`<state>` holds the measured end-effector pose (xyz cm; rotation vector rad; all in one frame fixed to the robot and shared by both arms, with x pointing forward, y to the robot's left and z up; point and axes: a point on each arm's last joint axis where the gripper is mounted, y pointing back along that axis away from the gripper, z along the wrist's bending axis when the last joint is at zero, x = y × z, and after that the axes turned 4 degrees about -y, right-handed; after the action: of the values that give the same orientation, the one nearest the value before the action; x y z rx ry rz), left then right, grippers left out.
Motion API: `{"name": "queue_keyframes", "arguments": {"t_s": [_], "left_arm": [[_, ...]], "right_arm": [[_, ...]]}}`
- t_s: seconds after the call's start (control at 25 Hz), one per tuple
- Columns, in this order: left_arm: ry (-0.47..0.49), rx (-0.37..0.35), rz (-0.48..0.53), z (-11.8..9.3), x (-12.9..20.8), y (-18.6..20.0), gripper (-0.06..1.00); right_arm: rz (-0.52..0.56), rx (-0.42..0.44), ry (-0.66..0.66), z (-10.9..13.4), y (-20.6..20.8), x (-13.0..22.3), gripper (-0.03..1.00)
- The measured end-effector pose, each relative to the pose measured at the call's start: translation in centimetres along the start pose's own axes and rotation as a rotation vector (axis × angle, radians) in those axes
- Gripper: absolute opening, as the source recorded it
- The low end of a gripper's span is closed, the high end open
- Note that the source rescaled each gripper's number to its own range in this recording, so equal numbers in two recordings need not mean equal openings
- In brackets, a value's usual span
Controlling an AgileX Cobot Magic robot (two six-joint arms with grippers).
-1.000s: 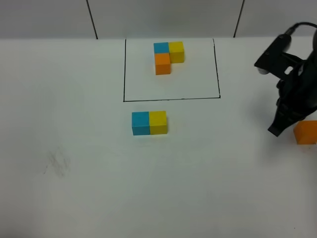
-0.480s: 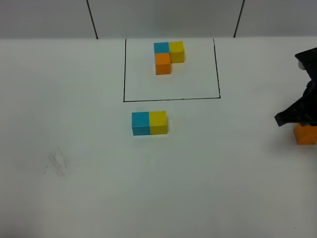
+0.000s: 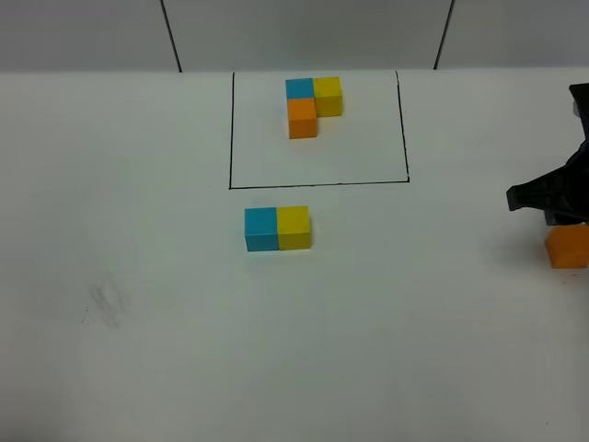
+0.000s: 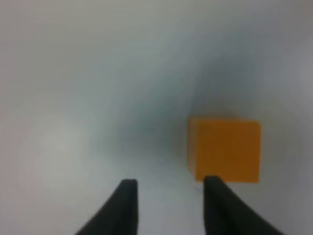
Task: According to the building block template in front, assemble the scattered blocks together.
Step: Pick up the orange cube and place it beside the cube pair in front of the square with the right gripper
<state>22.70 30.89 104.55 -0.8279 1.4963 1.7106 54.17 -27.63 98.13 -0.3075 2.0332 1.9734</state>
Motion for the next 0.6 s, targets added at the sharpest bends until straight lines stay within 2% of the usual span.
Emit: {"name": "queue_keyframes", "arguments": {"t_s": [0.08, 0.2, 0.32, 0.6], "left_arm": [[0.000, 0.000, 0.000, 0.0, 0.0, 0.0, 0.00], [0.000, 0.000, 0.000, 0.0, 0.0, 0.0, 0.00], [0.000, 0.000, 0.000, 0.0, 0.0, 0.0, 0.00], [0.000, 0.000, 0.000, 0.0, 0.0, 0.0, 0.00]], "right_arm": [[0.031, 0.005, 0.001, 0.0, -0.7, 0.3, 0.72], [0.044, 0.025, 0.020, -0.1, -1.4, 0.3, 0.89], [0.028, 0.053, 0.037, -0.3, -1.7, 0.1, 0.93], [0.026, 0.132, 0.030, -1.7, -3.2, -0.1, 0.90]]}}
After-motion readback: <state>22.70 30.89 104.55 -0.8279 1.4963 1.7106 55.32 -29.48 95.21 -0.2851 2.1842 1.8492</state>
